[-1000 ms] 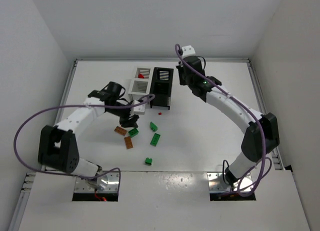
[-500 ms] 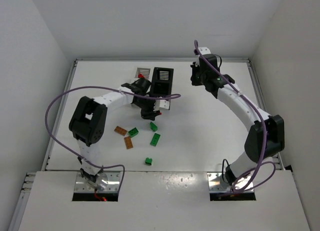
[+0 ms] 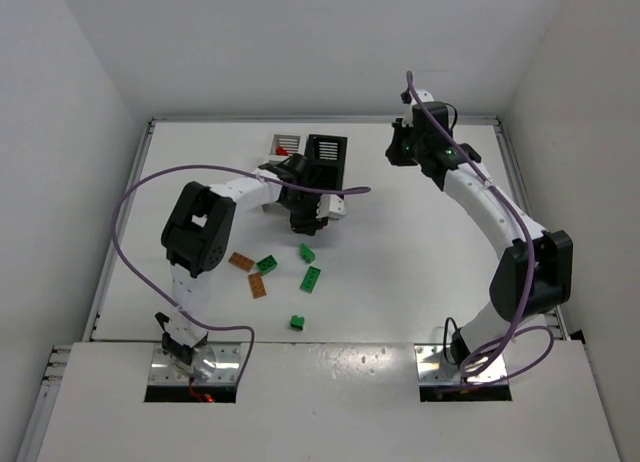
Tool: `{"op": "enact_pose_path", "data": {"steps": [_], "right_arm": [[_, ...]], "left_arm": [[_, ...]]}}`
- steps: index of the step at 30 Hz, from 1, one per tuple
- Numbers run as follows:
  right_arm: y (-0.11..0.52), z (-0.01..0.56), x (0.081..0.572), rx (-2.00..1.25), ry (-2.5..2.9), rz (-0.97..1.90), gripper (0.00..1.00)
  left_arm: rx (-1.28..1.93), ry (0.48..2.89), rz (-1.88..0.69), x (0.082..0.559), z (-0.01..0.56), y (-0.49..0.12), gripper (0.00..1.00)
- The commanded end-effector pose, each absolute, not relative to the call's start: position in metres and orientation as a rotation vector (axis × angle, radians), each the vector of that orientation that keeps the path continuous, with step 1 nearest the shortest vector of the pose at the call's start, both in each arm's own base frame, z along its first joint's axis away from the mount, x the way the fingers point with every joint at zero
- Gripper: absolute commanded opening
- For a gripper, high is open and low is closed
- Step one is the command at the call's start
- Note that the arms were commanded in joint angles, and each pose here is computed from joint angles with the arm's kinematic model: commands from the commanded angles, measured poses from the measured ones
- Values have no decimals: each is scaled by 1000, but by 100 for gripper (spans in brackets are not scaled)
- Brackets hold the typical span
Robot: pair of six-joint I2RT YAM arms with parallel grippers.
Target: Sort the legos into containers by color
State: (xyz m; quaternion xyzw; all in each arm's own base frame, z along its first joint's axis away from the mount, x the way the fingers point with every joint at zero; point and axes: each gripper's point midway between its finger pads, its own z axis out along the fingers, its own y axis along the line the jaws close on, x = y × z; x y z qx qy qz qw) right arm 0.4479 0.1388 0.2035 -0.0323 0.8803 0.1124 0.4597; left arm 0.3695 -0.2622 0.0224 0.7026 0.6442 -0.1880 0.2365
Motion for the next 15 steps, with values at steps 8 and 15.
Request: {"op": "enact_pose_path", "data": {"steps": [8, 15], "right_arm": [[134, 223, 455, -42, 2123, 335, 0], [132, 219, 454, -43, 2133, 348, 0]], "left_arm": [[1955, 1709, -479, 382, 21, -278, 47], [1971, 1715, -492, 381, 16, -283, 47]]}}
